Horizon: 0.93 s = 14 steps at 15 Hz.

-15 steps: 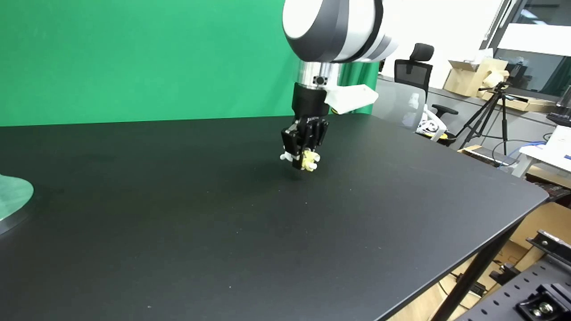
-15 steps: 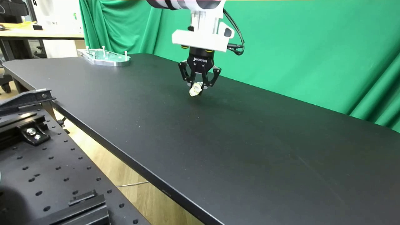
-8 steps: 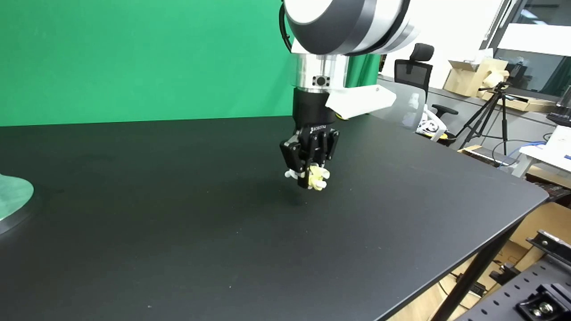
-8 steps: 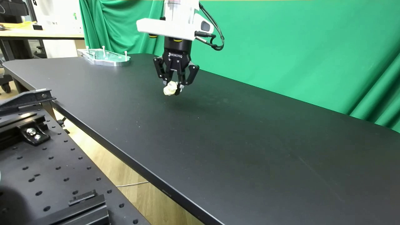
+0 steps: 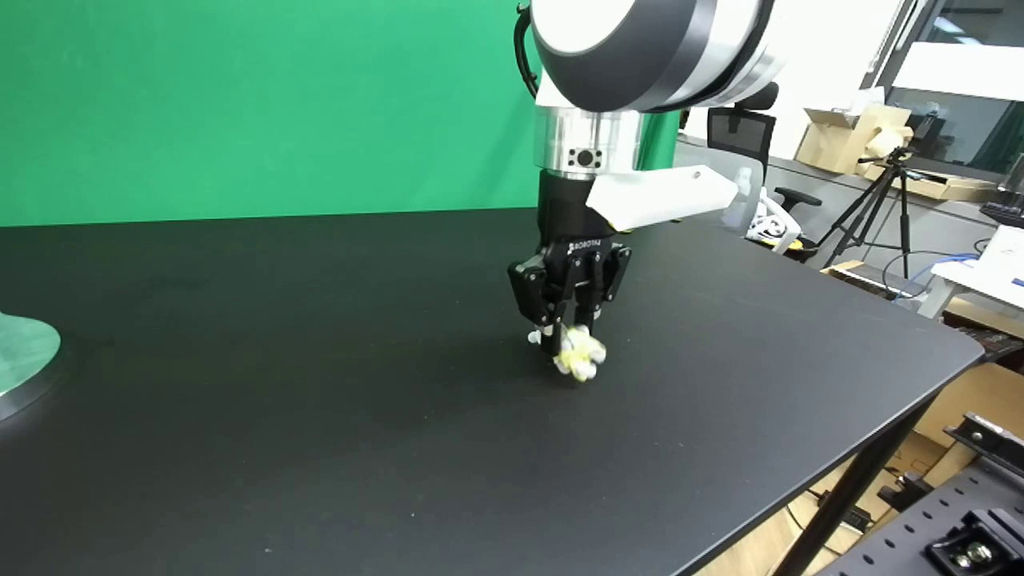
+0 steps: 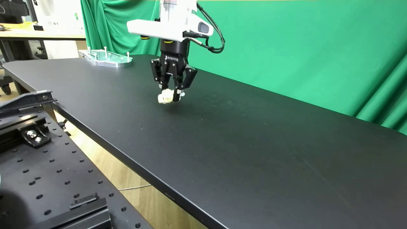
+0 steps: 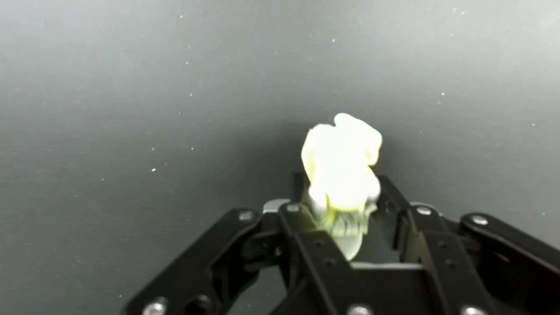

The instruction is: Move the white toy on the table backwards

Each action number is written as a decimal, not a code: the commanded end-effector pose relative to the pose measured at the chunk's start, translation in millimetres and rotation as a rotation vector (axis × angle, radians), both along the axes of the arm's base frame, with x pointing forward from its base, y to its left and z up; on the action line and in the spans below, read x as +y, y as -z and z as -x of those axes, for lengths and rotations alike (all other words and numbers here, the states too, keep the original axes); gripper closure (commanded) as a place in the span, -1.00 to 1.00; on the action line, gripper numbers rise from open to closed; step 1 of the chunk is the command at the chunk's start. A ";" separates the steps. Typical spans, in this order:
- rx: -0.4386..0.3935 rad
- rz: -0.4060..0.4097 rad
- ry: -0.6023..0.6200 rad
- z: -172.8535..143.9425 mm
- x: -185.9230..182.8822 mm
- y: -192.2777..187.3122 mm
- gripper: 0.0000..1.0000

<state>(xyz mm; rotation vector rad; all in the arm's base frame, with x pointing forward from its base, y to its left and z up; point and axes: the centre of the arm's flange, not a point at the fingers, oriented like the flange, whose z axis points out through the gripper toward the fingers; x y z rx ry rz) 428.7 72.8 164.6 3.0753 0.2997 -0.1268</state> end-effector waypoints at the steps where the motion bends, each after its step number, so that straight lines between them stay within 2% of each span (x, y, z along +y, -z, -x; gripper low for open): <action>1: -0.016 0.018 0.062 6.3 -1.9 -6.8 -0.50; 4: -0.020 0.017 0.073 4.7 -2.8 -11.6 -0.91; 5: -0.023 0.015 0.069 4.2 -2.1 -15.0 -0.97; 14: -0.111 0.004 0.068 -6.1 -2.4 -70.8 -1.00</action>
